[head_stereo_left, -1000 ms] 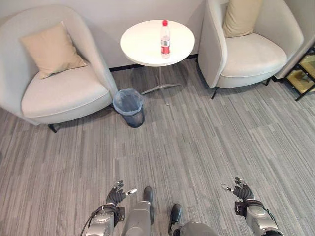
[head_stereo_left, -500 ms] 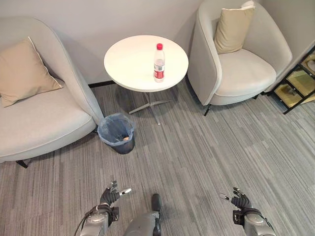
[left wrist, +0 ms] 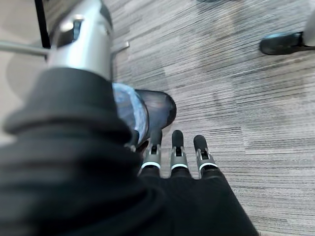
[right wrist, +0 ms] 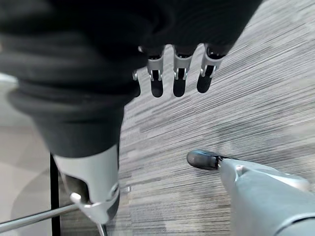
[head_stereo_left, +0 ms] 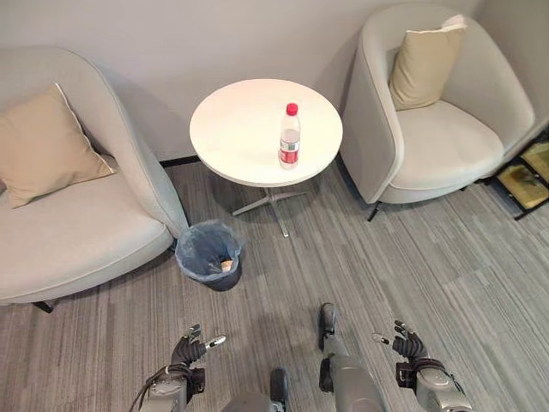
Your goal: Gather garbage on tea table into small bin, then transfer packed bag to large trash can.
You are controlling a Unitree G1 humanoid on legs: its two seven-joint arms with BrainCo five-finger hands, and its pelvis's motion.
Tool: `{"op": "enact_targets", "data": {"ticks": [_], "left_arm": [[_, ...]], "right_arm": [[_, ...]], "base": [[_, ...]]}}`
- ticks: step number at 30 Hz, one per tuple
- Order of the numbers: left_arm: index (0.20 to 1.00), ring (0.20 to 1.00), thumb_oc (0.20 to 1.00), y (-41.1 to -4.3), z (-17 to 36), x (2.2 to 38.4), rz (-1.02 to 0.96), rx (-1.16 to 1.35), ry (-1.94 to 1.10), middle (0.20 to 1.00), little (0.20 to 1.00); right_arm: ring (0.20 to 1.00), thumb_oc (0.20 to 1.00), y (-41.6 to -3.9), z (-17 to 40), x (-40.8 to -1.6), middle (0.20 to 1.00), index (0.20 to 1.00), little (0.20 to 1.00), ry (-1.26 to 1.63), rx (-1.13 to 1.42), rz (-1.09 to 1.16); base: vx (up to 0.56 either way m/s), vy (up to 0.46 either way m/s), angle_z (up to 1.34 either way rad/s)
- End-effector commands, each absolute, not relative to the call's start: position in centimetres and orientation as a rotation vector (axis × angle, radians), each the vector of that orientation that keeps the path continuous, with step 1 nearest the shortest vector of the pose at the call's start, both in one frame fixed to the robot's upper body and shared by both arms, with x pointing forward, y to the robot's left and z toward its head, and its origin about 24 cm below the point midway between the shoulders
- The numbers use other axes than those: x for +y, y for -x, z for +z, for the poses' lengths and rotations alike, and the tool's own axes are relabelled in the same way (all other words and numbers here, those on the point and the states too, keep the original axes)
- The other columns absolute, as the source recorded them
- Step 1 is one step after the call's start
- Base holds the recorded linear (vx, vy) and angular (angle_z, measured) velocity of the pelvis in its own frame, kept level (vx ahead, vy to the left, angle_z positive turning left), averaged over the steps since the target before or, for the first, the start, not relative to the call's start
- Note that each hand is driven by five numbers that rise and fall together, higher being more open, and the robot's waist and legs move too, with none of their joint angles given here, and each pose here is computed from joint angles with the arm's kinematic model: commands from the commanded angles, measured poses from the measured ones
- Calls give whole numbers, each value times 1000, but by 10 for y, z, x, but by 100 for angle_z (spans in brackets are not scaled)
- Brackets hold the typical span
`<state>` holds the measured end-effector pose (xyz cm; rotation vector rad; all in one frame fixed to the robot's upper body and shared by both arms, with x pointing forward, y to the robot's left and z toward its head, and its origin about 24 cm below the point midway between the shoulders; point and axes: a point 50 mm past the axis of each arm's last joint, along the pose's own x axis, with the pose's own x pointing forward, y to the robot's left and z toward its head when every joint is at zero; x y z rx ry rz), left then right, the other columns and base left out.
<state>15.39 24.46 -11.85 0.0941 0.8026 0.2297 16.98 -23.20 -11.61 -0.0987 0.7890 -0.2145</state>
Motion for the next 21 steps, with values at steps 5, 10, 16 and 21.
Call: {"op": "enact_targets", "data": {"ticks": [5, 10, 16, 21], "left_arm": [[1000, 1000, 1000, -179, -105, 236, 167, 701, -127, 1000, 1000], [1000, 1000, 1000, -189, -102, 232, 147, 689, -147, 1000, 1000], [1000, 1000, 1000, -182, -105, 236, 154, 710, -161, 1000, 1000], [1000, 1000, 1000, -167, -111, 243, 173, 756, -168, 1000, 1000]], "right_arm": [[1000, 1000, -192, -89, -255, 1000, 1000, 1000, 167, 641, -217], [1000, 1000, -193, -90, -260, 1000, 1000, 1000, 149, 652, -254], [1000, 1000, -192, -92, -258, 1000, 1000, 1000, 158, 662, -257], [1000, 1000, -192, -91, -252, 1000, 1000, 1000, 172, 653, -224]], "base": [[241, -224, 86], [191, -80, 9], [195, 62, 2], [247, 166, -27]]}}
